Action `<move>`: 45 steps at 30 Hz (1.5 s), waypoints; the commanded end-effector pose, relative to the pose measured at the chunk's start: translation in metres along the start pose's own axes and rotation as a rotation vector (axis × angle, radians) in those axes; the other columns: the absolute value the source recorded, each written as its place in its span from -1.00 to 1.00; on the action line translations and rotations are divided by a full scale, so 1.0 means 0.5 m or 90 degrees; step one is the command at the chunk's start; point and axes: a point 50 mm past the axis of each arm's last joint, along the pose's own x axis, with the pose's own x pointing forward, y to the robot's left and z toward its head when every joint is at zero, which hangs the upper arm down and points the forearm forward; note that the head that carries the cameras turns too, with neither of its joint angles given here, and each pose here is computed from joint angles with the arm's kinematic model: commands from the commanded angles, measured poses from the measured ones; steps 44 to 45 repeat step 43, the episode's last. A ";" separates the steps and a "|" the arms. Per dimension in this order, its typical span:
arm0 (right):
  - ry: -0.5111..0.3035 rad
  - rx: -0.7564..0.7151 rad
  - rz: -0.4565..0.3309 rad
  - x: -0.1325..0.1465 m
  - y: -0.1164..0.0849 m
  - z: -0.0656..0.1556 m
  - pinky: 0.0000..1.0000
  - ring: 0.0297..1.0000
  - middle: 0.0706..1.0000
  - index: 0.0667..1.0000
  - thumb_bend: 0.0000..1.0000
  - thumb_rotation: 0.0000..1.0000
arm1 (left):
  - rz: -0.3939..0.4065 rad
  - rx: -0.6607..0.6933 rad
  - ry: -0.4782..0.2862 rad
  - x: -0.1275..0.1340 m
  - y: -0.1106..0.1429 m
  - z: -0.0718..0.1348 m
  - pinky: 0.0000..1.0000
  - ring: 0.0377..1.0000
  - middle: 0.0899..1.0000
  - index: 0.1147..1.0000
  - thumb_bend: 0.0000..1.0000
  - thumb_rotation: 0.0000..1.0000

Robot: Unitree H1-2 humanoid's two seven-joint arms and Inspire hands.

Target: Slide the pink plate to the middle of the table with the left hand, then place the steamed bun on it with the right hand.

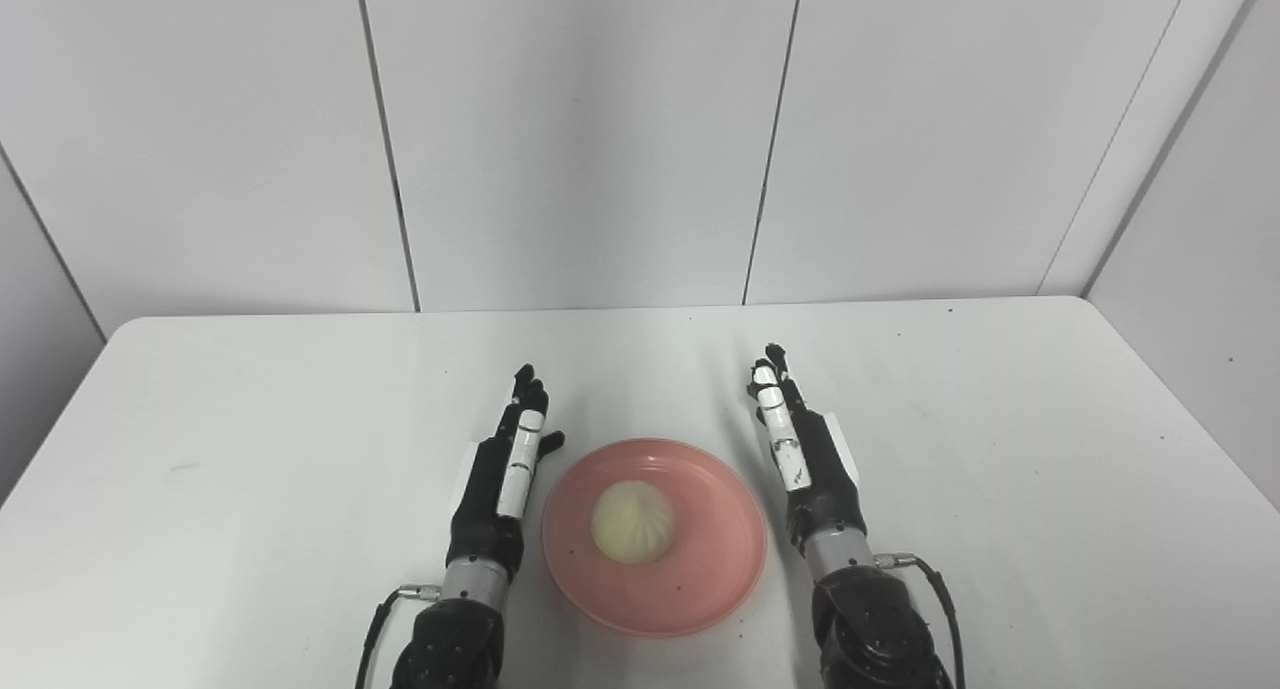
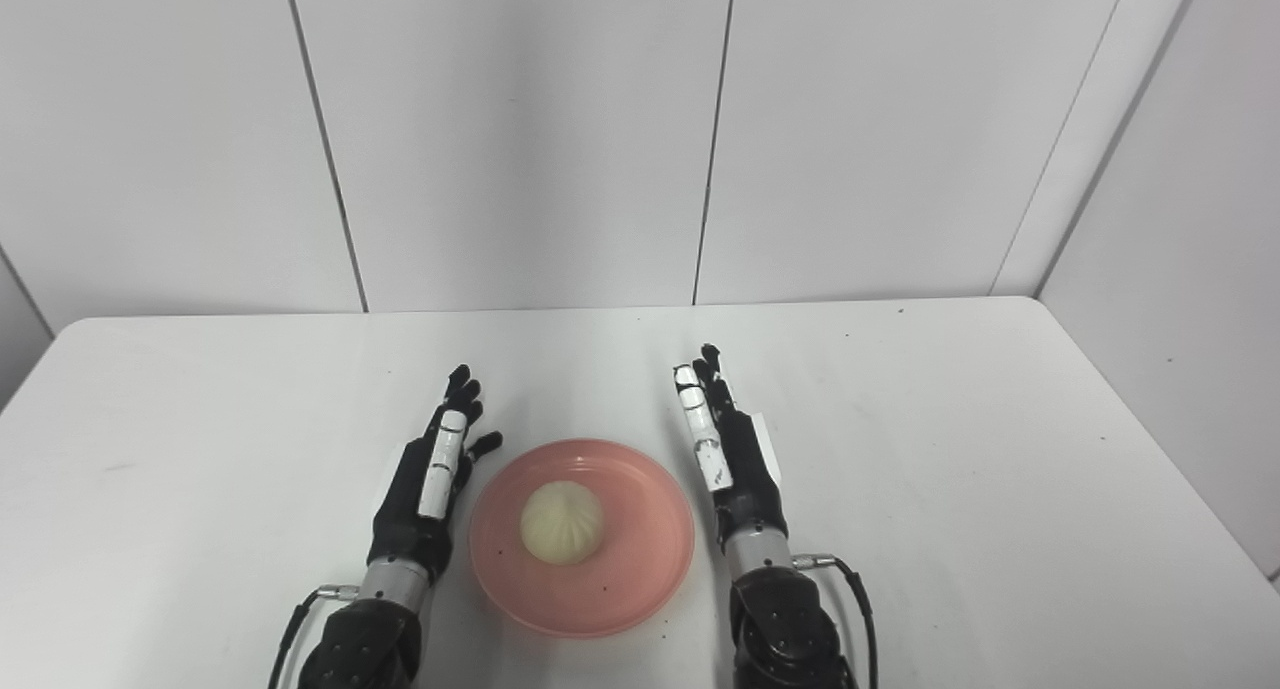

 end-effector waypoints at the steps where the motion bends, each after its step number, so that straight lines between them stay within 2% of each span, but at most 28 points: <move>1: -0.024 0.006 0.008 0.014 0.005 0.030 0.98 0.91 0.95 1.00 0.39 1.00 | 0.007 0.000 0.006 -0.002 0.003 0.001 1.00 1.00 1.00 1.00 0.27 1.00; 14: -0.009 -0.001 0.014 0.013 0.004 0.032 0.93 0.91 0.94 0.95 0.46 1.00 | 0.006 -0.005 0.014 -0.001 0.000 0.002 1.00 1.00 1.00 1.00 0.37 1.00; 20: -0.010 -0.001 0.017 0.010 0.006 0.035 0.95 0.91 0.93 0.97 0.43 1.00 | 0.007 -0.001 0.014 -0.003 -0.001 0.005 1.00 1.00 1.00 1.00 0.37 1.00; 24: -0.010 -0.004 0.017 0.009 0.006 0.036 0.96 0.92 0.94 0.98 0.42 1.00 | 0.010 0.009 -0.005 -0.004 0.001 0.005 1.00 1.00 1.00 1.00 0.33 1.00; 29: -0.009 -0.004 0.018 0.008 0.007 0.037 0.96 0.92 0.94 0.98 0.43 0.99 | 0.036 0.044 -0.091 -0.009 0.002 0.005 1.00 1.00 1.00 1.00 0.29 1.00; 31: -0.008 -0.006 0.018 0.008 0.006 0.037 0.95 0.92 0.93 0.98 0.42 1.00 | 0.039 0.045 -0.110 -0.011 0.001 0.004 1.00 1.00 1.00 1.00 0.31 1.00; 45: -0.004 -0.011 0.020 0.005 0.008 0.037 0.93 0.90 0.92 0.96 0.40 0.98 | 0.032 0.057 -0.101 -0.011 0.000 0.000 1.00 1.00 1.00 1.00 0.29 1.00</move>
